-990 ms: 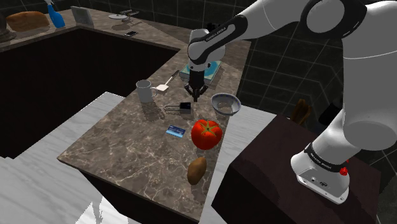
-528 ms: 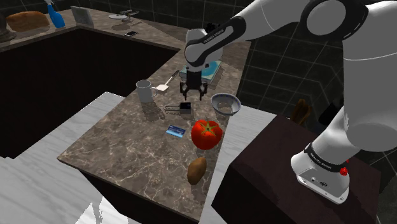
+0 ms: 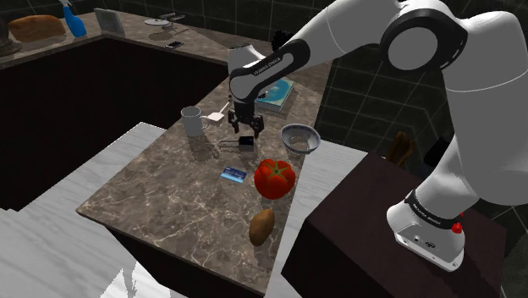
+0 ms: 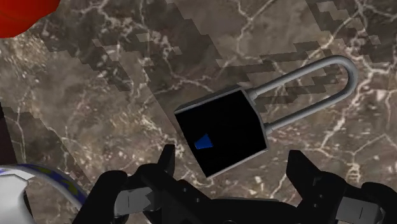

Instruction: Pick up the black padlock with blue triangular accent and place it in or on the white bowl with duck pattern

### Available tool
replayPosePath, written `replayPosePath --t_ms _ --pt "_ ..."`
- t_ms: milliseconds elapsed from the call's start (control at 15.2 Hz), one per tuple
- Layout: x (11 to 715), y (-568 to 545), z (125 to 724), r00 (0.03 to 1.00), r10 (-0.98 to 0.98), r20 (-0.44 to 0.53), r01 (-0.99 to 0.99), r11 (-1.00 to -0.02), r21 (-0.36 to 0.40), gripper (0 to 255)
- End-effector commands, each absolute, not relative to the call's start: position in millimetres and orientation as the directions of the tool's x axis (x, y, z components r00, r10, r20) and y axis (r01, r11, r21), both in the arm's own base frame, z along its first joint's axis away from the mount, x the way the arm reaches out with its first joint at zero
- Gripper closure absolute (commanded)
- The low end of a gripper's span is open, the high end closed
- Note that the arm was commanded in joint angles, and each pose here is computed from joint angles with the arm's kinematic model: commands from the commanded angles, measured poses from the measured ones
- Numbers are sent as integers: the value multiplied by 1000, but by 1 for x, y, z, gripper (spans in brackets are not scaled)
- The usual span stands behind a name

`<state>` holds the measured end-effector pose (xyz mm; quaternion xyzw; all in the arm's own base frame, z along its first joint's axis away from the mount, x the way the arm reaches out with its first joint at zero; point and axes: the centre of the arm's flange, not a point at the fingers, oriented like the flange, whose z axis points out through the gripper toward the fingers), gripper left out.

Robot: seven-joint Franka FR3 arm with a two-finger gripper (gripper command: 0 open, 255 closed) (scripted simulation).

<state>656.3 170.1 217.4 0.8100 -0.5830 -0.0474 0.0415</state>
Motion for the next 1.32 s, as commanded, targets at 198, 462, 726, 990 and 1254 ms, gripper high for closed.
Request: replayPosePath --t_ms 198,462,726,990,1254 --pt "654 170 199 311 -950 -26 -942 -312 122 0" --pt "654 170 199 311 -950 -26 -942 -312 122 0" --pt "654 170 199 311 -950 -26 -942 -312 122 255" --pt "654 171 199 311 -950 -26 -942 -312 122 255" --pt "654 170 199 311 -950 -26 -942 -312 122 255"
